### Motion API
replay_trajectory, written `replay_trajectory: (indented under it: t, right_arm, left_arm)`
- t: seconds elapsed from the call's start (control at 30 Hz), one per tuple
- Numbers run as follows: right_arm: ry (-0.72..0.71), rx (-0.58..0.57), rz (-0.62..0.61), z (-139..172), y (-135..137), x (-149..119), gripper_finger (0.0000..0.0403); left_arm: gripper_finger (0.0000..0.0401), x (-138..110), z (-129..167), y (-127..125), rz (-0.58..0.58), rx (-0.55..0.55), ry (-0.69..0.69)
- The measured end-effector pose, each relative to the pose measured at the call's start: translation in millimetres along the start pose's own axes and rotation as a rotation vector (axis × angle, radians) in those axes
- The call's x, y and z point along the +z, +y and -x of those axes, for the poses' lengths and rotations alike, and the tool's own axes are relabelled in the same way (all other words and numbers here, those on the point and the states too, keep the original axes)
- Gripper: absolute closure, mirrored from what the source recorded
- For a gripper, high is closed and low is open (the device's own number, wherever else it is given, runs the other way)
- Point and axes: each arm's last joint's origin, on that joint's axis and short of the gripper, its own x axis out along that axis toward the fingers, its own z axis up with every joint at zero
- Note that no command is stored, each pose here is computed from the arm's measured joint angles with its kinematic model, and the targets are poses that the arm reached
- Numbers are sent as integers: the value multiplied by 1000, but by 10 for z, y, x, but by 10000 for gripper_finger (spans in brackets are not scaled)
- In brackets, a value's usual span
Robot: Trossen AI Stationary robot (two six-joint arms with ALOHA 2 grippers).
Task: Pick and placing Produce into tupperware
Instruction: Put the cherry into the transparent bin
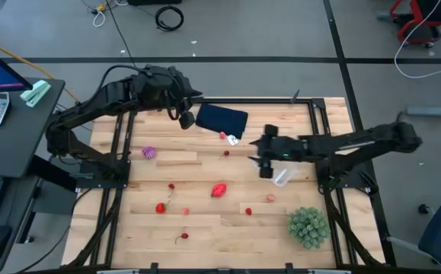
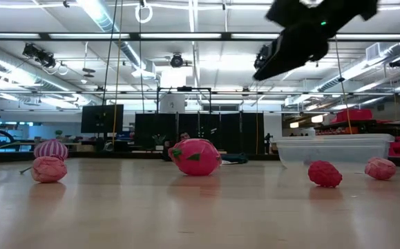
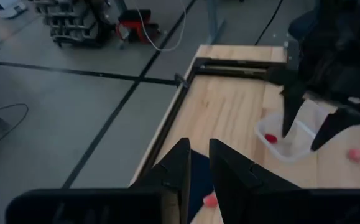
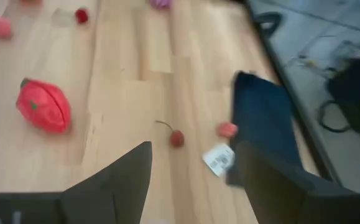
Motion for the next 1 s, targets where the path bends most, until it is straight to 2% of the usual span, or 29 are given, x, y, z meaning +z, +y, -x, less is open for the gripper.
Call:
replay_trajectory:
  t: [0.17,0.33,0.73,1.0]
  right_arm:
    - [101,153,82,-529,47,65,161]
    - [190,245,125,-1015,75,6,161]
    - [244,239,92,-1712,-69,-29,161]
    - [302,246,50,-1877,-164,-212,161]
  left_arm:
    - [348,5,7,-32,-4,-11,-4]
    - [350,-7,17,-79,-16,-27,10]
    - [357,-12,27,-118,-25,-41,17]
    - [361,-13,25,-117,-26,-41,18]
